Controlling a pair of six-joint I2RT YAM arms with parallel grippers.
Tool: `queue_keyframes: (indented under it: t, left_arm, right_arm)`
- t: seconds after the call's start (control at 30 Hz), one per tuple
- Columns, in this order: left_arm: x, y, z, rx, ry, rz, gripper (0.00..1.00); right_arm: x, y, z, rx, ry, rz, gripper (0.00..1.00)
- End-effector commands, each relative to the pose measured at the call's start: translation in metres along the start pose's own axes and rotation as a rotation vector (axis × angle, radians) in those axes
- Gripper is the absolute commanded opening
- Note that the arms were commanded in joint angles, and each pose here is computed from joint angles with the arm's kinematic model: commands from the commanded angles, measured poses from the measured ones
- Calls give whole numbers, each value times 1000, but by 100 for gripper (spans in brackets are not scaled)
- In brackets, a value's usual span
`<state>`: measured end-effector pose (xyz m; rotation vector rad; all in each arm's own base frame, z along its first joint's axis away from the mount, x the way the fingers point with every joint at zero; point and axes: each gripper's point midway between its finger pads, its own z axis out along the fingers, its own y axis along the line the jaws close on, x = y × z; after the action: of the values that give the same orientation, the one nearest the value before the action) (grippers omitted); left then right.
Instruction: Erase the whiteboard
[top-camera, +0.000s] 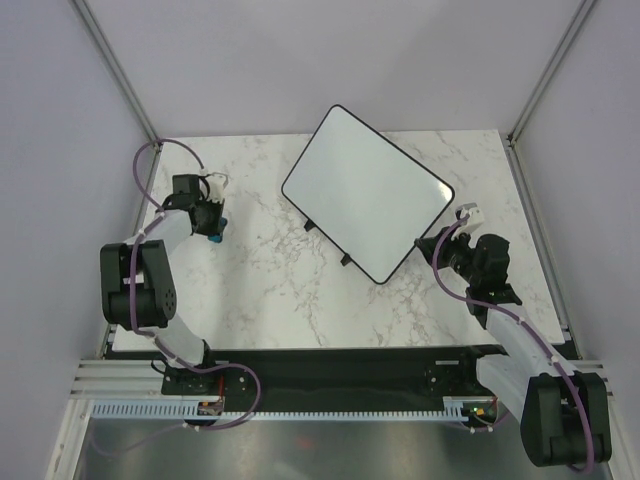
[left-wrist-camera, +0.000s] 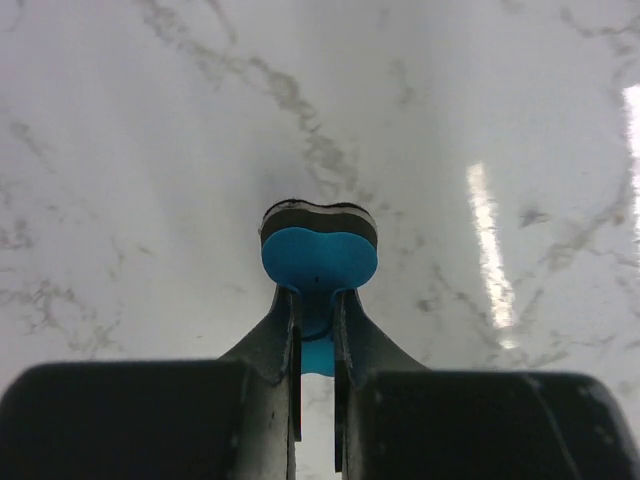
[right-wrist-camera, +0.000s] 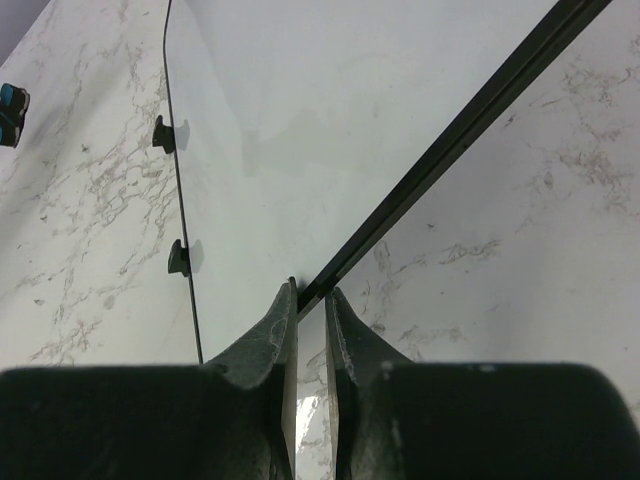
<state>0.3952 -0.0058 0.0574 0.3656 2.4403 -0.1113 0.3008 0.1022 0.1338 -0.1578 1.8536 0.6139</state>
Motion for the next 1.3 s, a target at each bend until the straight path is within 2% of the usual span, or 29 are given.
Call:
queue_keyframes:
  t: [0.0,0.23,0.37,0.53,0.67,0.8,0.87,0.9,0.97,1.1,1.27]
  left_arm:
    - [-4,47,-8,-159,1,106,2]
    - [20,58,3,-202,94,157,5]
    - [30,52,7,-169,113,152,25]
    - [33,45,10,-136,110,145,35]
    - [32,42,6,-121,94,142,47]
    - [28,37,3,-101,77,133,54]
    - [25,35,1,-97,67,133,59]
    - [25,36,0,-97,66,131,81]
    - [22,33,-5,-91,56,133,97]
    - [14,26,-16,-70,22,122,99]
    - [4,11,-37,-19,-37,121,99]
  right_arm:
    - [-8,7,1,-33,-19,-40,5]
    - [-7,9,3,-44,-11,-31,13]
    - [-7,8,2,-37,-13,-31,26]
    - [-6,8,1,-32,-8,-29,37]
    - [-7,7,1,-30,-12,-32,40]
    - [-8,7,1,-29,-13,-34,43]
    - [-8,7,0,-24,-13,-33,48]
    - [-8,6,0,-23,-14,-31,49]
    - [-9,7,-1,-19,-17,-33,53]
    - [-9,4,-3,1,-22,-23,59]
    - [-12,2,-7,29,-28,-17,79]
